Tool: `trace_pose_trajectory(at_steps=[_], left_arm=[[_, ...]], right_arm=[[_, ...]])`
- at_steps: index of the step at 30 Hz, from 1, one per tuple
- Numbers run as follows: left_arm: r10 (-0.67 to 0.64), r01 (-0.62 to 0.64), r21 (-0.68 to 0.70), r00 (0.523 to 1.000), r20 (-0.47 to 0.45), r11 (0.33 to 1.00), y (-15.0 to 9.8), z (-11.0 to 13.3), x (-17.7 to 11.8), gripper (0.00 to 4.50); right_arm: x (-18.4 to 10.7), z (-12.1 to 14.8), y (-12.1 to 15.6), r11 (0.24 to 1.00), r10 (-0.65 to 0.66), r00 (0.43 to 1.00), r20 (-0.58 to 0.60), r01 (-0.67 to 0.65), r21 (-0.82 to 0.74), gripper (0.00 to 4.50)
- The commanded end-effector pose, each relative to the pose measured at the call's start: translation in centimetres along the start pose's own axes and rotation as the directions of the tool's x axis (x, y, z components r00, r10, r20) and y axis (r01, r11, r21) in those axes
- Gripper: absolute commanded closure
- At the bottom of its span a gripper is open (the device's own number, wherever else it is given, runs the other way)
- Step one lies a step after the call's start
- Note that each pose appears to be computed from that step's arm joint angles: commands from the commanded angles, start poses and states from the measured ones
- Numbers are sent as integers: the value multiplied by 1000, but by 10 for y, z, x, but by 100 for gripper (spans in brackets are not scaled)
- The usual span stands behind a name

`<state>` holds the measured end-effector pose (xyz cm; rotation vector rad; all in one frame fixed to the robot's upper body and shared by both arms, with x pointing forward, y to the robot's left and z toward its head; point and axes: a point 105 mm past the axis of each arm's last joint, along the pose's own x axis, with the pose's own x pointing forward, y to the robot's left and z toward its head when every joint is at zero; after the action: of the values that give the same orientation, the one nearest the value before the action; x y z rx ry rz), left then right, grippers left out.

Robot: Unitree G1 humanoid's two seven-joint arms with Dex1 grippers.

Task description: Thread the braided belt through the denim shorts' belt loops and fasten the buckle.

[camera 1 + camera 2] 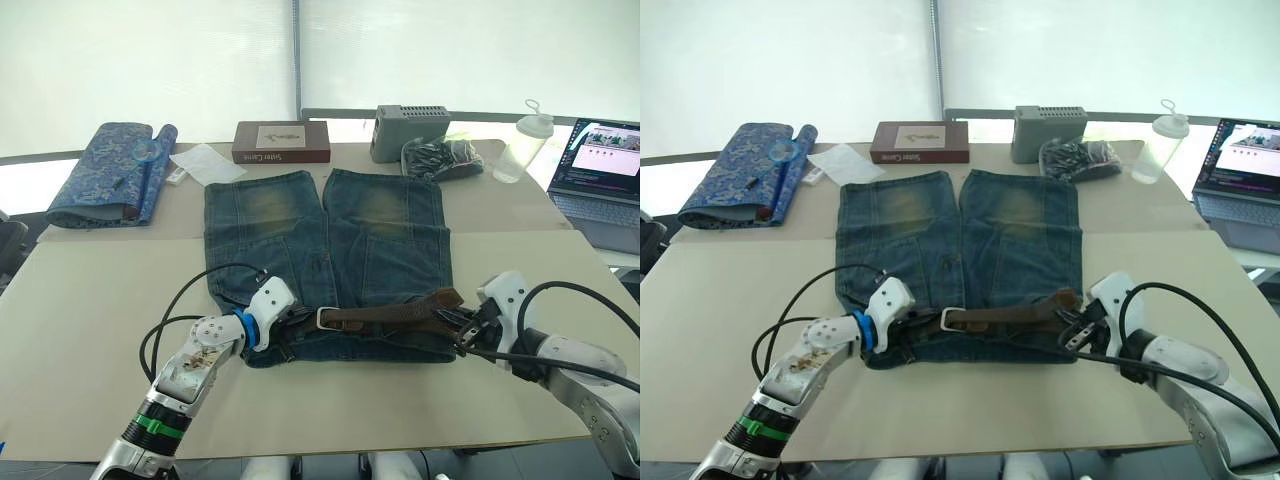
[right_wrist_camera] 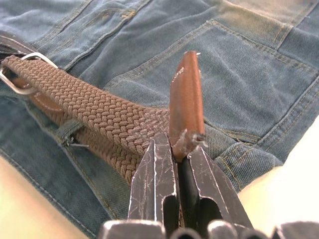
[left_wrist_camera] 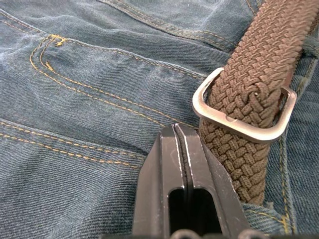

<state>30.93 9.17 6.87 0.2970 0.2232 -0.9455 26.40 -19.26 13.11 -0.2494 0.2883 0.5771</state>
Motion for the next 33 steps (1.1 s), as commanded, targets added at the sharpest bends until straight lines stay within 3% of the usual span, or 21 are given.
trace_pose_trajectory(at_steps=[1, 9, 14, 21, 25, 28, 31, 33], left_arm=[[-14, 3, -92, 993, -118, 996, -7, -43, -4, 447], [-77, 126, -317, 984, 162, 940, -8, 20, -18, 447], [-183, 257, -344, 955, 233, 903, -19, 50, -21, 447], [-184, 267, -344, 949, 256, 900, -22, 67, 0, 447], [-113, 111, -310, 993, 11, 944, -15, 29, 23, 447], [-110, 44, -296, 971, -210, 954, -18, -14, 30, 447], [-113, 20, -273, 937, -331, 962, -22, -40, 31, 447], [-127, 54, -224, 937, -325, 973, -27, -43, 32, 447]], right_arm=[[-3, 1, -9, 987, -62, 998, -6, 61, -151, 450], [21, -12, -3, 919, -55, 998, -8, 48, -391, 450], [28, -12, -4, 903, -67, 998, 18, 68, -425, 450], [27, -10, -1, 915, -67, 997, 32, 74, -397, 450], [25, -10, 0, 921, -73, 997, 33, 80, -382, 450], [24, -9, 2, 926, -76, 996, 40, 85, -368, 450], [23, -7, 3, 929, -79, 996, 47, 91, -358, 450], [23, -6, 3, 930, -85, 995, 49, 97, -353, 450]])
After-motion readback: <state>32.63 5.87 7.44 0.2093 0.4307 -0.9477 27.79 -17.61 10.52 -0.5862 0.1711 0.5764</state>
